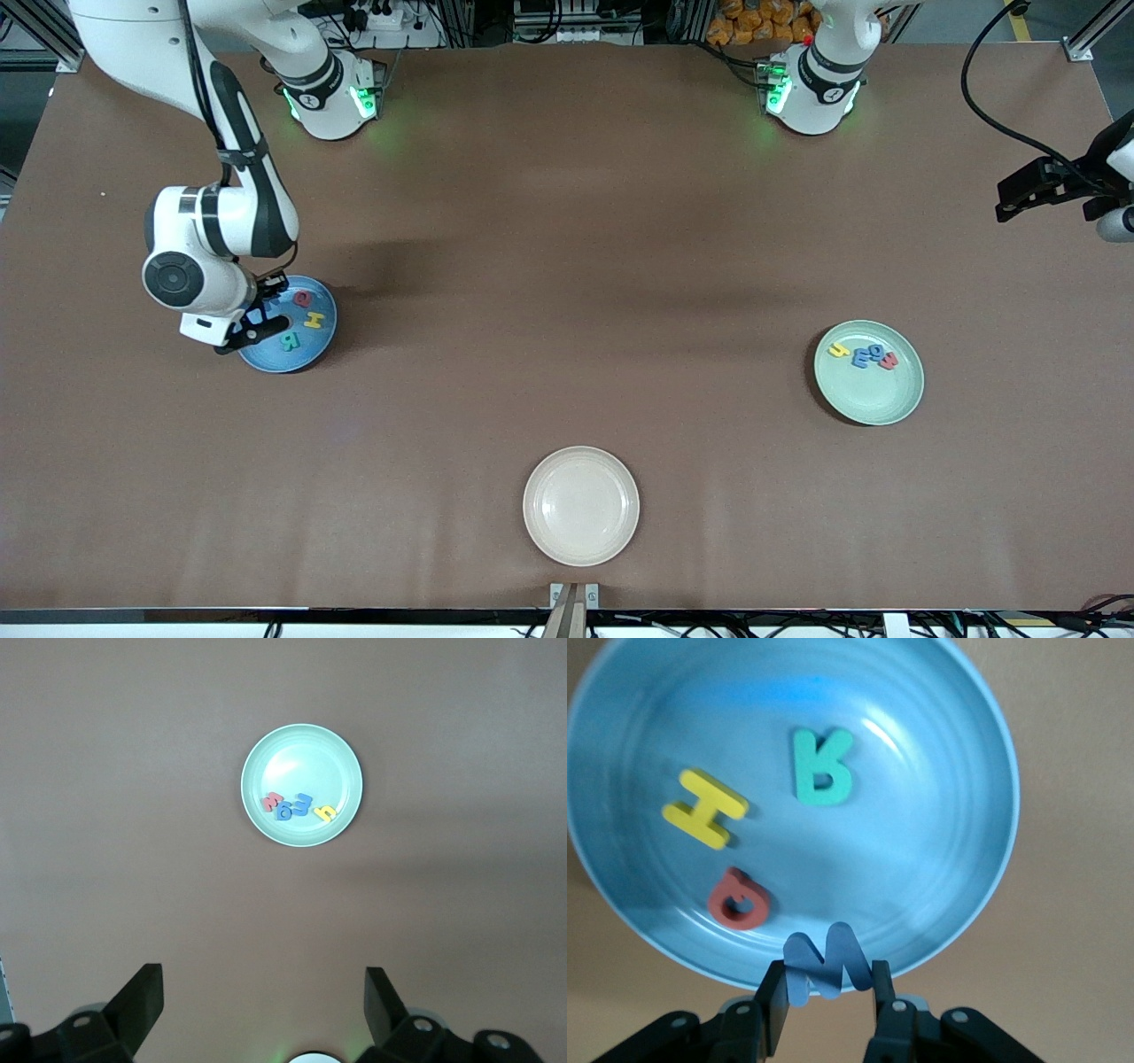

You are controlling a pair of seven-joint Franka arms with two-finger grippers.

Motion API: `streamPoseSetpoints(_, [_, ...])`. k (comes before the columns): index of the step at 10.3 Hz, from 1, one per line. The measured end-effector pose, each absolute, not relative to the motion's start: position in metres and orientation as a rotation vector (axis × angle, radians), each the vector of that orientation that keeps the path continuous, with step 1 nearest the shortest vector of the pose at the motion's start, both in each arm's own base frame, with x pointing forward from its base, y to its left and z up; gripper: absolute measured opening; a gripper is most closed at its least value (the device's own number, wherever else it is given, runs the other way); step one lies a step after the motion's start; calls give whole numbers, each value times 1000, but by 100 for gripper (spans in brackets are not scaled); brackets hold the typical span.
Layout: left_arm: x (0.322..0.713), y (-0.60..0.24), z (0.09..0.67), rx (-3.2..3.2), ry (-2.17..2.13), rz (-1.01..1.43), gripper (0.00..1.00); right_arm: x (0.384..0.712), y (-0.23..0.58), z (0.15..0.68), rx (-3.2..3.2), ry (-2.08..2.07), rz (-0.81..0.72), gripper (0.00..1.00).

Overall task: Sort uppercase to blue plate, lowercase to green plate
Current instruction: 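Carry the blue W to the blue plate with the right gripper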

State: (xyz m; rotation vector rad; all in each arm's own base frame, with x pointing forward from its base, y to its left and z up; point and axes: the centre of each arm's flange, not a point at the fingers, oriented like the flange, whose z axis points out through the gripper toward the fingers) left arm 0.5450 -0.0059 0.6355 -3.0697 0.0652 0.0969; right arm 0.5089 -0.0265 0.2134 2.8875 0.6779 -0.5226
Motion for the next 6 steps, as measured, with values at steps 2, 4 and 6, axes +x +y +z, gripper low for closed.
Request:
streamPoseSetpoints(2, [545, -4, 635, -3070, 66, 102, 100, 504, -27, 209, 2913, 669, -527, 50])
streamPoseSetpoints(4, [545, -4, 634, -3070, 82, 104, 100, 503, -26, 208, 2925, 658, -525, 75])
streamPoseSetpoints(6, [545, -4, 634, -3069, 87, 106, 100, 503, -25, 210, 2958, 600, -543, 99])
